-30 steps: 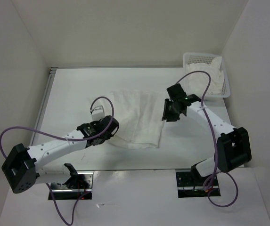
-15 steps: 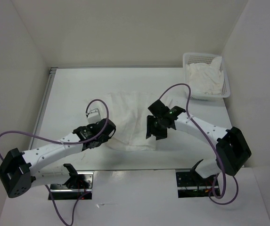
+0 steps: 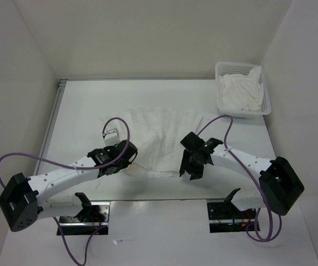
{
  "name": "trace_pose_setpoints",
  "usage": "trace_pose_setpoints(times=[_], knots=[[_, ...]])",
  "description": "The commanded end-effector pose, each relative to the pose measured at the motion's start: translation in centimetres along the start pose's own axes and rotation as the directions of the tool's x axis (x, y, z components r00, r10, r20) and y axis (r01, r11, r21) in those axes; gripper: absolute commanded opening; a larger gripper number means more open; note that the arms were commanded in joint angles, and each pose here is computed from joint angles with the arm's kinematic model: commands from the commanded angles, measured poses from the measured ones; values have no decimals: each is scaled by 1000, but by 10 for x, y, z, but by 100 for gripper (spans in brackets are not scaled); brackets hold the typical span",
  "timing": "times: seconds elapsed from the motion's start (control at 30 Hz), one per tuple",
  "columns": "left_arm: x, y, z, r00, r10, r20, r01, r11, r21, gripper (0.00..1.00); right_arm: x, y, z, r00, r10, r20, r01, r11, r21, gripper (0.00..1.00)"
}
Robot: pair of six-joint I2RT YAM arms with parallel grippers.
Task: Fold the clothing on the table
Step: Fold the skirt
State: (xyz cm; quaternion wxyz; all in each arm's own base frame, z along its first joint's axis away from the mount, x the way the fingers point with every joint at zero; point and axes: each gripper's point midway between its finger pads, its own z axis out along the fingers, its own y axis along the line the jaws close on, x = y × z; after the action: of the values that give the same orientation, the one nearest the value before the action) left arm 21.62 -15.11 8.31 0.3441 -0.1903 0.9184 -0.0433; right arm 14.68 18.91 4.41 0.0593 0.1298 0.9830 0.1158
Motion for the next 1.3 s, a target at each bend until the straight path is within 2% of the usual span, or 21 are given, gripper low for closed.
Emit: trace_pose_setpoints(times=[0.0, 0.3, 0.5, 0.97, 1.27], knots=[[-7, -2, -8, 1000, -14, 20, 14, 1000, 27, 0, -8, 17, 0, 995, 84, 49, -81, 994, -75, 55], [-11, 9, -17, 999, -33, 43, 32, 999, 31, 0, -36, 32, -16, 973, 189, 135, -159, 965, -207, 51], [-9, 14, -16, 999, -33, 43, 32, 999, 31, 0, -56, 18, -13, 950, 259, 177, -221, 953, -207, 49], [-9, 15, -15, 998, -38, 48, 37, 999, 20, 0, -32, 9, 32, 968, 246, 49, -236, 959, -155, 49], [-9, 15, -15, 998, -38, 48, 37, 999, 20, 0, -19, 21, 51, 965, 262, -4, -256, 941, -221, 39]])
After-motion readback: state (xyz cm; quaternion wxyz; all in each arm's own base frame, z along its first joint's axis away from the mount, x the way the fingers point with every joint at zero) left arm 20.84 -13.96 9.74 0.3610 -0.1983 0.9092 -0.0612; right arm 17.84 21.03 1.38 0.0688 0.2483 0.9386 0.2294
